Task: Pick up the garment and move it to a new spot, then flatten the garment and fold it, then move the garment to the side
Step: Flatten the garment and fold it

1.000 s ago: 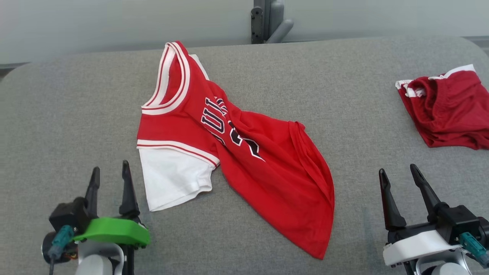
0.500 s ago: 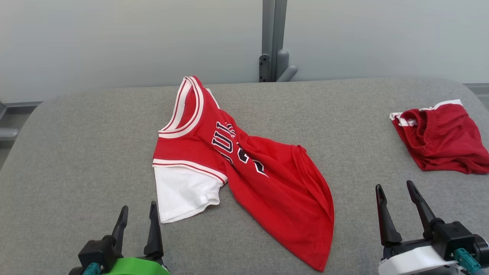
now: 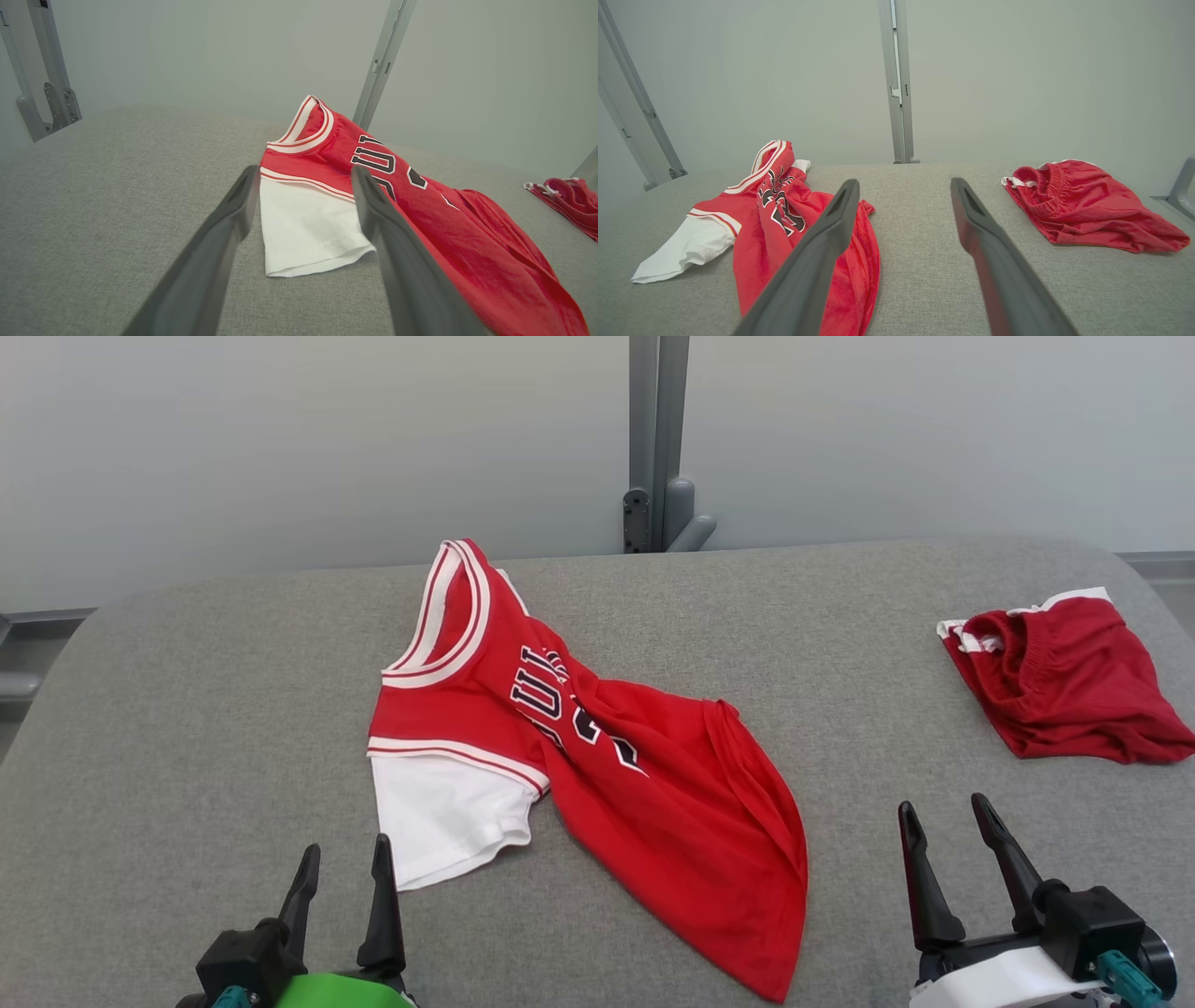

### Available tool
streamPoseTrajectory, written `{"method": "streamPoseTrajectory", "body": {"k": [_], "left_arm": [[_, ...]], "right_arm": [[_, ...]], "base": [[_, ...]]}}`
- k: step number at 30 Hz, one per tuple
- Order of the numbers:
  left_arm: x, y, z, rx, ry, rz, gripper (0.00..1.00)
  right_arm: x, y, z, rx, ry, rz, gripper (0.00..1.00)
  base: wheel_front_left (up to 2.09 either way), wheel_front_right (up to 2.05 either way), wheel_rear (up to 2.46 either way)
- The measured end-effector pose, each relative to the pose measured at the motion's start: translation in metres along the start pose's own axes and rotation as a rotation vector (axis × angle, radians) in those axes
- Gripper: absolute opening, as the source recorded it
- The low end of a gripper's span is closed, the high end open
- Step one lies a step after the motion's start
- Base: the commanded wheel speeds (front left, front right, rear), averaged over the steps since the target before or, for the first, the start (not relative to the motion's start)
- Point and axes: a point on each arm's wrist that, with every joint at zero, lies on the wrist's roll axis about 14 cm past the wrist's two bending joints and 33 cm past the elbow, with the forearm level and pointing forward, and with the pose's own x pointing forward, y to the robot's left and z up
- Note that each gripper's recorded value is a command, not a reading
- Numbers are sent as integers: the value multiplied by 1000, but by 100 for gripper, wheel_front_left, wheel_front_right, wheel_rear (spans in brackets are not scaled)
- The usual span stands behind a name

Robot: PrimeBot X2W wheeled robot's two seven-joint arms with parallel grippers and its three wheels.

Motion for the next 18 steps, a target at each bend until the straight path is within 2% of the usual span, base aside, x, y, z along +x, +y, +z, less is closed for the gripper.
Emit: {"method": "streamPoseTrajectory", "body": {"k": [14,18], "left_arm": [[1,1,-5,4,18,-1,100],[0,2,-14,5,44,4,100]], "right_arm": [[4,0,-3,27,7,-4,100],[2,3,-16,59,47,-1,100]], "base": [[0,0,0],[0,0,0]]}}
